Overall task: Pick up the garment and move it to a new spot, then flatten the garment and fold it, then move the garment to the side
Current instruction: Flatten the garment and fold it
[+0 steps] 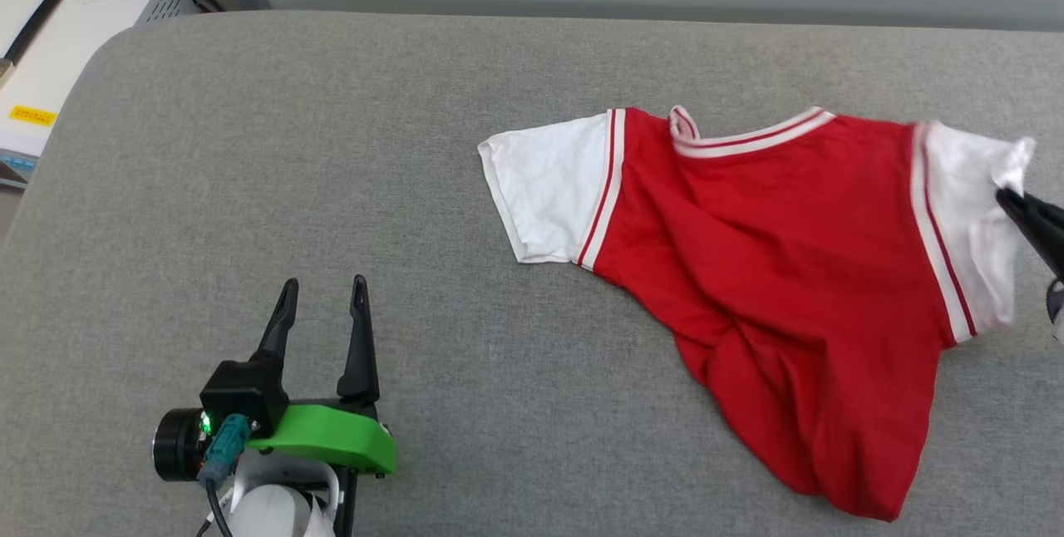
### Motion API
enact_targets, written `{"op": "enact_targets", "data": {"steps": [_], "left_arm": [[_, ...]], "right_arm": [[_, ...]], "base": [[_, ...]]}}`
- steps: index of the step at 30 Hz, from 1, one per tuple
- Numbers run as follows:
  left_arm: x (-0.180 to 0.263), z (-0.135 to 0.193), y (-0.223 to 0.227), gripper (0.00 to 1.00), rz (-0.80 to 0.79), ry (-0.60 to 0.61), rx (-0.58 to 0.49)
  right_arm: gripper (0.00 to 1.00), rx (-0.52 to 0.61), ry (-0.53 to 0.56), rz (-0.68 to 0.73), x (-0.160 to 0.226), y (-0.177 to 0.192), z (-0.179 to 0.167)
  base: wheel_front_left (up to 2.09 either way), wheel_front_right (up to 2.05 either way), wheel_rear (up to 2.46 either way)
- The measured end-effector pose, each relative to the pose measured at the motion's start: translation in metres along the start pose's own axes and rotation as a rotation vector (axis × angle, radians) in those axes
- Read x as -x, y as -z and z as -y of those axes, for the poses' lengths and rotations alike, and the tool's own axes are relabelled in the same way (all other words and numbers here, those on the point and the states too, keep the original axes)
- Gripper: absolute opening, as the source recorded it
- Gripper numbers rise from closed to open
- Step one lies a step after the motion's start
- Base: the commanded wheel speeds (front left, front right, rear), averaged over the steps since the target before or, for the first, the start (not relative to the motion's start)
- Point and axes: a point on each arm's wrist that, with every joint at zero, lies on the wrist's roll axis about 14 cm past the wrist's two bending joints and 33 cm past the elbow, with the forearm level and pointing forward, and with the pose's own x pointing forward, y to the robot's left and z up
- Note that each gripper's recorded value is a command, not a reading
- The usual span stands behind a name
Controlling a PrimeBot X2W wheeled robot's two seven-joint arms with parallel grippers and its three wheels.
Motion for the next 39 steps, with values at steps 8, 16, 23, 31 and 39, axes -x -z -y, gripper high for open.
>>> {"op": "enact_targets", "data": {"steps": [8,16,23,31,39], "left_arm": [[-0.003,0.001,0.010,1.00,-0.026,0.002,0.001],[-0.007,-0.003,0.011,1.00,-0.029,-0.007,-0.009],[-0.004,-0.006,0.005,1.00,-0.013,-0.014,-0.013],[0.002,-0.008,-0.013,1.00,0.034,-0.009,-0.037],[-0.004,-0.002,-0.035,1.00,0.095,0.046,-0.067]], "right_arm": [[0.00,-0.216,0.271,-0.161,0.031,0.089,0.072],[0.00,-0.330,0.399,-0.299,0.052,0.153,0.090],[1.00,-0.241,0.429,-0.156,0.053,0.131,0.097],[1.00,-0.055,0.464,0.177,0.058,0.044,0.109],[1.00,0.076,0.420,0.548,0.071,-0.046,0.054]], "base": [[0.00,0.00,0.00],[0.00,0.00,0.00],[0.00,0.00,0.00],[0.00,0.00,0.00],[0.00,0.00,0.00]]}}
